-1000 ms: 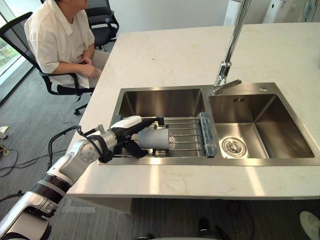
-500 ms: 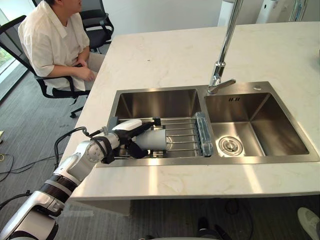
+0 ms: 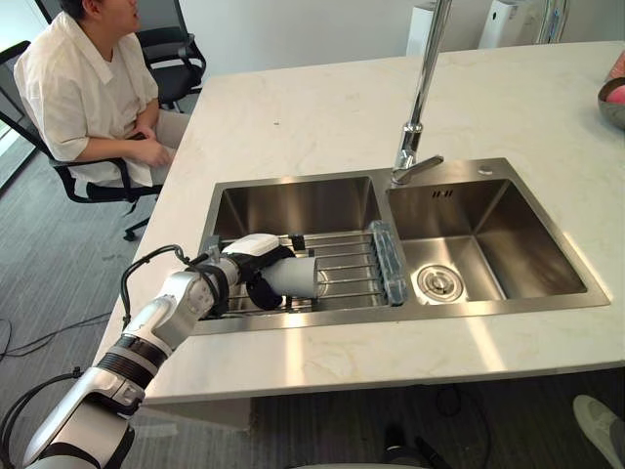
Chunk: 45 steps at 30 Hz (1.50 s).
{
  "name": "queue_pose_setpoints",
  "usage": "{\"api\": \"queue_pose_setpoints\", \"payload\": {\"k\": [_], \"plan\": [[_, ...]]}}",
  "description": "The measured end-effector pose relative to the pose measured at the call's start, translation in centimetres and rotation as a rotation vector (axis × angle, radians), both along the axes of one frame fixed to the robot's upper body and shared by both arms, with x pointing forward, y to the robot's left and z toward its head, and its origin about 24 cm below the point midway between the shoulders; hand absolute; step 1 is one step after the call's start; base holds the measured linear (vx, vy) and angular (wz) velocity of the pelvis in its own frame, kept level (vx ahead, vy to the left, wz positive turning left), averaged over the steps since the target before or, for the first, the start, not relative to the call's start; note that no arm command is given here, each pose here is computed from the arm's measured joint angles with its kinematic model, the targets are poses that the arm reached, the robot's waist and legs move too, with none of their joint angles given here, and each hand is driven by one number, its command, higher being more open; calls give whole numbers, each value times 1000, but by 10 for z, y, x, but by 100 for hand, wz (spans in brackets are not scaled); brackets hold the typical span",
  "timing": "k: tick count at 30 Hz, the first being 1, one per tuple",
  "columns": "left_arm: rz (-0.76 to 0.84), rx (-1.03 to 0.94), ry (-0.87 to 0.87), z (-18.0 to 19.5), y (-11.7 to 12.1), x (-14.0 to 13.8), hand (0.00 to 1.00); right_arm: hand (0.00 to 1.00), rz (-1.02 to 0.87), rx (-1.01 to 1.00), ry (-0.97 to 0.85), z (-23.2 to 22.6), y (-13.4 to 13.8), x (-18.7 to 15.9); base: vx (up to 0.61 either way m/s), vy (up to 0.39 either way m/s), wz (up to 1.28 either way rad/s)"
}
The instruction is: Walk over to the sink, pick up the cup, carry it to the dishwasher, place the cup inside the dishwasher, then close the dishwasher door
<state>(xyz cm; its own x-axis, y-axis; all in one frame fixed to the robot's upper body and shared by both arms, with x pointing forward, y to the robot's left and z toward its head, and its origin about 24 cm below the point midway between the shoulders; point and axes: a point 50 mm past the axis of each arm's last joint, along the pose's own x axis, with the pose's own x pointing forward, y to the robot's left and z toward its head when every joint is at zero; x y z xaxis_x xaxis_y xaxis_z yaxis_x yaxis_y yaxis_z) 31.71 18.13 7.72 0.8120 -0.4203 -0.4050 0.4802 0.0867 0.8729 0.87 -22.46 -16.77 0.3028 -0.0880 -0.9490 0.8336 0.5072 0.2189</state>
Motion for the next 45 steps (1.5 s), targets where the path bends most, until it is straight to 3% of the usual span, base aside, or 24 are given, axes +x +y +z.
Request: {"api": "queue_pose_setpoints", "payload": {"k": [10,14,21,24,28,32,38,45], "plan": [[-17,-89,-149,-14,5,-12,0,100,38,-14,-8,1,-1,2,-4,-3,0],[34,-357,-283,-6,1,-27,0,100,38,-12,-10,1,-1,2,0,0,4],[26,-1015,-650,89,6,-47,0,100,-26,-20,-30,2,-9,-5,-24,-15,11],[84,-1211,-690,102,17,-49,0,100,-41,-41,-36,3,-13,-7,-73,-26,17],[275,-1527,-680,87,39,-60,0,100,-35,-72,-34,4,-14,-6,-77,-28,13],[420,-1678,-610,65,49,-66,0,100,-31,-59,-28,2,-6,-5,-9,-10,10],[640,-1769,-450,19,55,-73,0,100,-3,-64,1,-1,4,0,4,-3,8],[819,-1734,-432,-11,62,-85,0,100,7,-75,43,-2,10,-5,-32,1,0]]}}
